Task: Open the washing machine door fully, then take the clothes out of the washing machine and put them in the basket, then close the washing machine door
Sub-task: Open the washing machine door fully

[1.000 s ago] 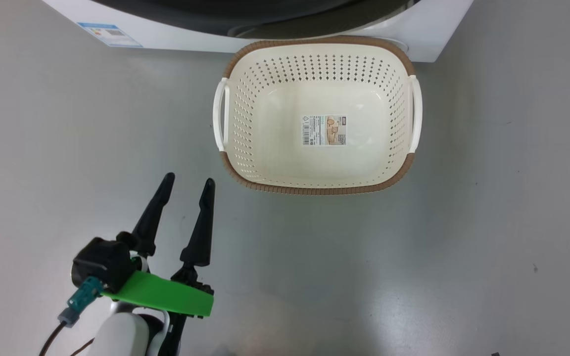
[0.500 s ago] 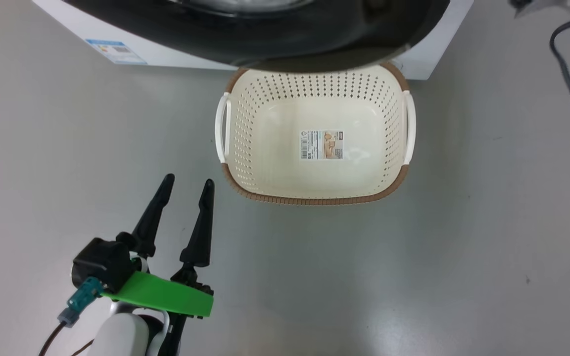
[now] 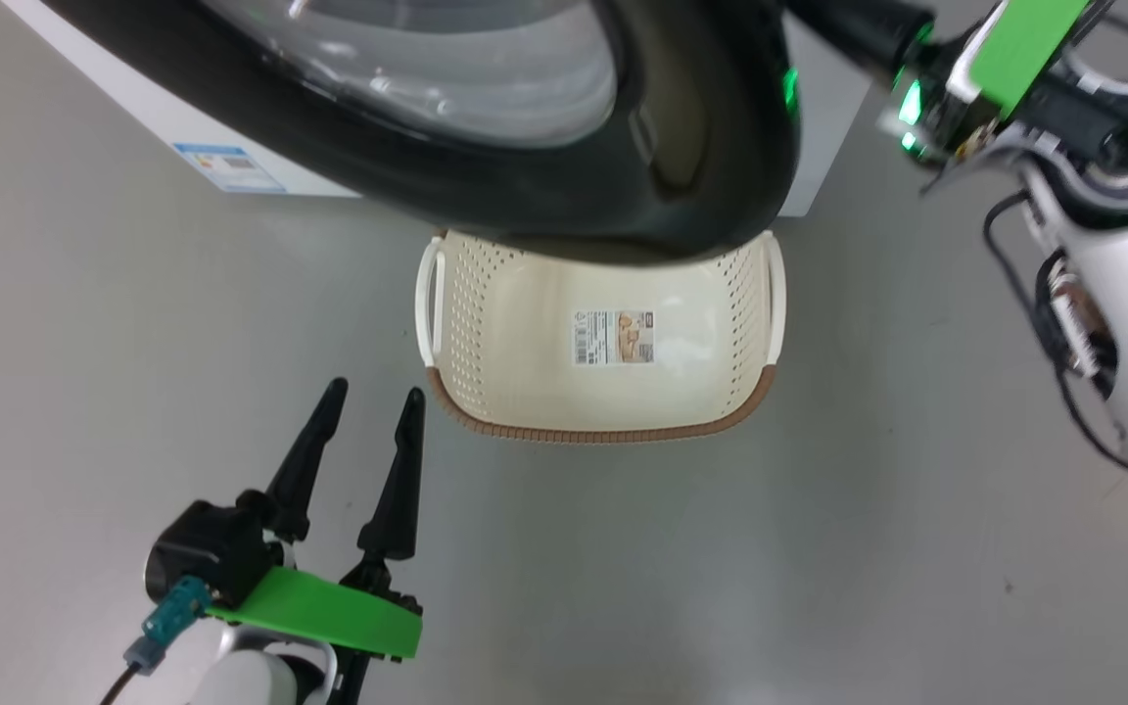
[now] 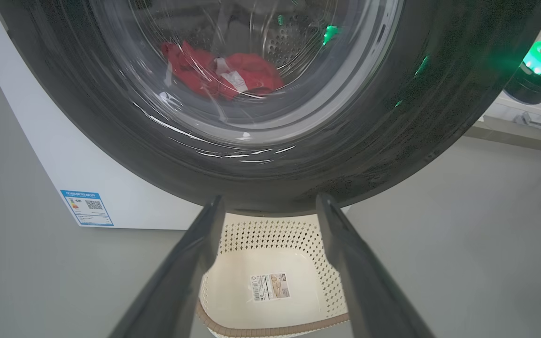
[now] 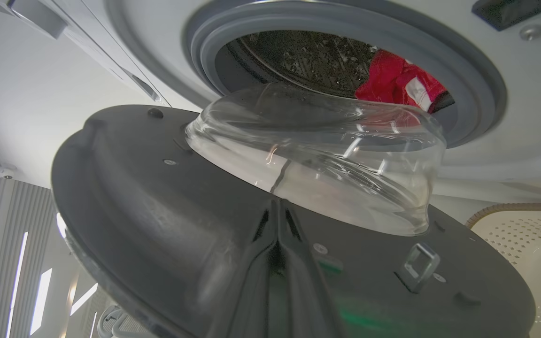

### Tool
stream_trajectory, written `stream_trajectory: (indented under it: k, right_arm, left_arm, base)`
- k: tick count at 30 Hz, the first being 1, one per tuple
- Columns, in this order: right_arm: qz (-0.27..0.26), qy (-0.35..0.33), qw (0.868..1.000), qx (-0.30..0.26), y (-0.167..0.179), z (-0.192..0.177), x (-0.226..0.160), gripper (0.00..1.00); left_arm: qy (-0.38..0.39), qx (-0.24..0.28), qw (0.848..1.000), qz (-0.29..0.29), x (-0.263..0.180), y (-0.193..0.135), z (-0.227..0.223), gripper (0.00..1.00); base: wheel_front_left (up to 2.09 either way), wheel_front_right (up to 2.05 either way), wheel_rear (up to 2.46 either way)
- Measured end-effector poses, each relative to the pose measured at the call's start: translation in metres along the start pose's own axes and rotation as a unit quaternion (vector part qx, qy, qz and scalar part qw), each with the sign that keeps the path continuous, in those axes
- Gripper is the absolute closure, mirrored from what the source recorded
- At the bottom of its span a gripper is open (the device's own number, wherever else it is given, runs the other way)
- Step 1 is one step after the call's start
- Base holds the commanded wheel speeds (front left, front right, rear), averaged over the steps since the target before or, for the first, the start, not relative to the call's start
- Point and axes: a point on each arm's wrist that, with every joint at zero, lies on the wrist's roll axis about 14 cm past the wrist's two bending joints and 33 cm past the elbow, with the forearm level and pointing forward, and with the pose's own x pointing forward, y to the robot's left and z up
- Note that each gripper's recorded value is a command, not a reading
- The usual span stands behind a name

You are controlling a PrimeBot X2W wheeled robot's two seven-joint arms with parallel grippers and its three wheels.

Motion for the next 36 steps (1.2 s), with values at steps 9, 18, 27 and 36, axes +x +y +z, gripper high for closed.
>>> stream_trajectory:
  k: [9,18,27,36]
  right_arm:
    - [0.005,0.030,1.000,0.004,0.012,-0.035,-0.009,1.00]
    - [0.015,0.062,0.998,0.009,0.020,-0.064,-0.013,1.00]
    - [0.031,0.101,0.994,0.016,0.029,-0.093,-0.009,1.00]
    - [0.032,0.105,0.994,0.018,0.030,-0.099,-0.010,1.00]
  left_arm:
    - [-0.009,0.002,1.000,-0.008,-0.010,-0.007,0.007,0.00]
    - [-0.018,0.001,1.000,-0.008,-0.019,-0.008,0.015,0.00]
    - [-0.025,0.000,1.000,-0.008,-0.024,-0.009,0.019,0.00]
    - [-0.030,0.000,1.000,-0.009,-0.024,-0.010,0.023,0.00]
  base:
    - [0.00,0.00,0.00]
    - [0.00,0.00,0.00]
    - [0.00,0.00,0.00]
    - [0.00,0.00,0.00]
